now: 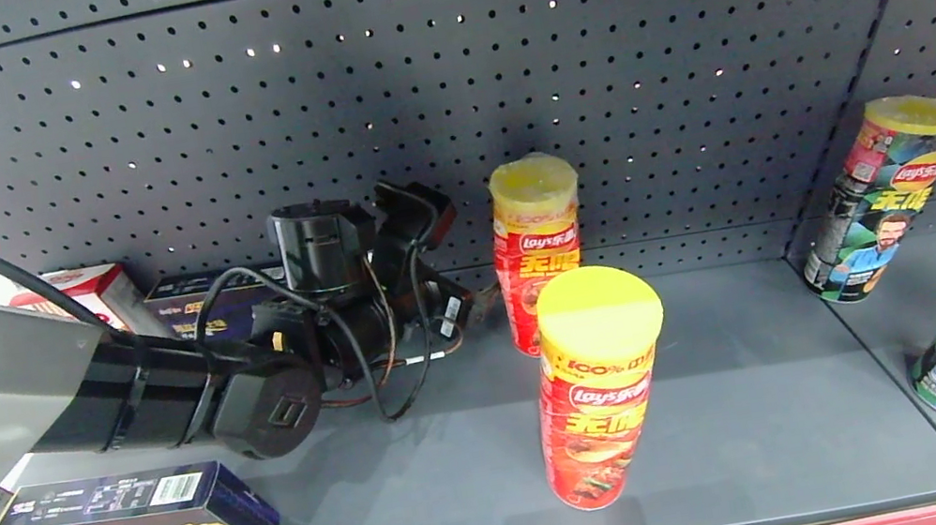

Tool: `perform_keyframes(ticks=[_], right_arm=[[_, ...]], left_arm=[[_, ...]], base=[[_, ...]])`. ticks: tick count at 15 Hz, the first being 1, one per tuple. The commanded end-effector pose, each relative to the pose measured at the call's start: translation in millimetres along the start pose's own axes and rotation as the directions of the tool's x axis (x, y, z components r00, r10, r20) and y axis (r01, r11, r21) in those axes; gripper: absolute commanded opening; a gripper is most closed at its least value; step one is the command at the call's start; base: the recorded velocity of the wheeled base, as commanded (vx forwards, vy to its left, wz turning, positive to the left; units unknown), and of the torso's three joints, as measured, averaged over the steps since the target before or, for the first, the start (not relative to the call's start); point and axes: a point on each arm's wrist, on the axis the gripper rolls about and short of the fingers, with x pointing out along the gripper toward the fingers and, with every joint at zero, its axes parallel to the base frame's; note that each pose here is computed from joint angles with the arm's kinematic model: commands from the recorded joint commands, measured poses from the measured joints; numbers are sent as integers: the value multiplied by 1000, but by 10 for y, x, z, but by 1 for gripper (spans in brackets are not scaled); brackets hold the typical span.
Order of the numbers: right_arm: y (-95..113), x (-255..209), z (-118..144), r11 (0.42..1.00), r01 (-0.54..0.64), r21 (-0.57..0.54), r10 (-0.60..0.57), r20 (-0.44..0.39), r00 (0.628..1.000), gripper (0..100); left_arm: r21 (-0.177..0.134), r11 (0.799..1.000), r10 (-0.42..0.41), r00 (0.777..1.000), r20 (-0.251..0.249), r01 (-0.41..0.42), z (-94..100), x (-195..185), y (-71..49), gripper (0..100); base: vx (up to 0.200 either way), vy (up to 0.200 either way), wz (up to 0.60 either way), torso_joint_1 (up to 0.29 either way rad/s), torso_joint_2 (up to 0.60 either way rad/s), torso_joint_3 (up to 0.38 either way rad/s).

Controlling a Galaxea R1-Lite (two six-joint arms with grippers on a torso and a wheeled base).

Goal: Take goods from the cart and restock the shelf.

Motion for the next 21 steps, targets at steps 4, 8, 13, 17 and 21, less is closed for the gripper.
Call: perform_keyframes(ticks=[4,8,13,17,21], right_arm=[[0,1,1,1000,0,-1,0,-1,1000,100],[0,1,1,1000,0,-1,0,-1,1000,100],[0,1,1,1000,0,-1,0,-1,1000,100],[0,1,1,1000,0,-1,0,-1,1000,100],[0,1,2,1000,0,-1,0,1,1000,100]], left_arm=[[-9,998,57,997,47,-57,181,-273,223,100],[-102,987,135,983,122,-123,462,-948,378,100],[-222,956,236,955,182,-194,519,-1965,316,100],[-242,948,272,918,289,-205,275,-3180,105,100],[-289,887,421,887,191,-359,-634,-3751,-214,100]], base=[[0,0,0,0,0,0],[0,0,0,0,0,0],[0,0,0,0,0,0],[0,0,0,0,0,0],[0,0,0,0,0,0]])
